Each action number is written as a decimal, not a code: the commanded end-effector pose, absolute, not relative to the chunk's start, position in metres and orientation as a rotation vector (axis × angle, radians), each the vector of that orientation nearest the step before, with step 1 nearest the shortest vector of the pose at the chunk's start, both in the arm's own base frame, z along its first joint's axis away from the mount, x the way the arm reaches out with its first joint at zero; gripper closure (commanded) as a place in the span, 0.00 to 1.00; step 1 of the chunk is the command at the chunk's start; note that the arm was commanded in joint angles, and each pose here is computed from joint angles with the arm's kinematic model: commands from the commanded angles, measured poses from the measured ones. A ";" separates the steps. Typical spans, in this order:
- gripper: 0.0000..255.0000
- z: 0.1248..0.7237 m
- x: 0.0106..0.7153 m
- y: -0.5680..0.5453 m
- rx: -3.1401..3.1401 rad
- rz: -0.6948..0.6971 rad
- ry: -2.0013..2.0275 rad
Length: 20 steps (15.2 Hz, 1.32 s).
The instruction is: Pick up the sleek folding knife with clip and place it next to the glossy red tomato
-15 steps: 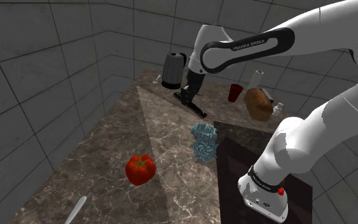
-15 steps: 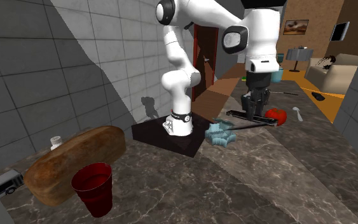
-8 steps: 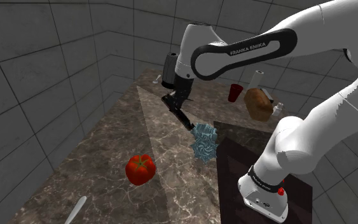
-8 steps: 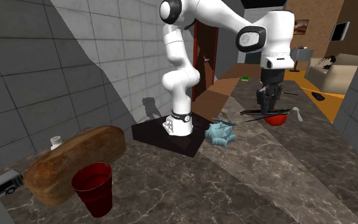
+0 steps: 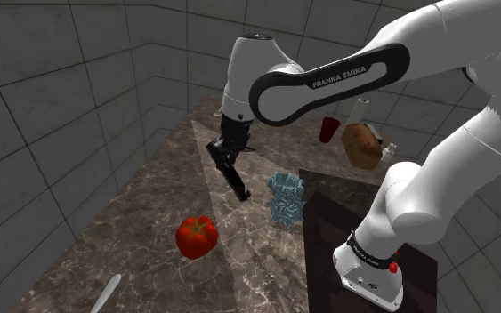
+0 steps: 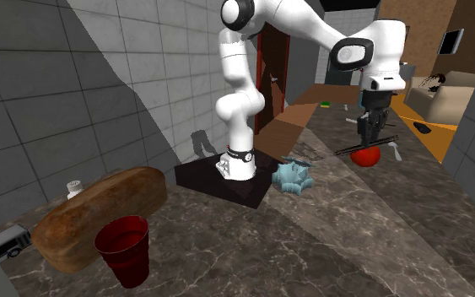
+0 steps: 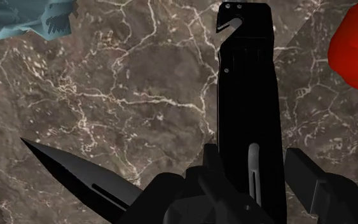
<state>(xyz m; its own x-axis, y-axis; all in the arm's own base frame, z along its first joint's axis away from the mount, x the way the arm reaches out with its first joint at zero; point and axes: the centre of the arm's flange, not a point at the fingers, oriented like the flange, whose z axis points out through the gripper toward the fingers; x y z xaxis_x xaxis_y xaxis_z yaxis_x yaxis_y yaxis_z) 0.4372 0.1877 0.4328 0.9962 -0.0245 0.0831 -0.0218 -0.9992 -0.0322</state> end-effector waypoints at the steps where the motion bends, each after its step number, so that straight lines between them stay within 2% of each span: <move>1: 1.00 0.422 0.436 0.190 -3.107 -0.130 0.038; 20: 1.00 0.321 0.436 0.190 -3.107 -0.130 0.038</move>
<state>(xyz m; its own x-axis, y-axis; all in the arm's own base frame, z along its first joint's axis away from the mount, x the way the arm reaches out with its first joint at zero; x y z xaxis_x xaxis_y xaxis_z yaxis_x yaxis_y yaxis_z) 0.4357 0.1896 0.3259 0.9962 -0.0257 0.0833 -0.0230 -0.9992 -0.0324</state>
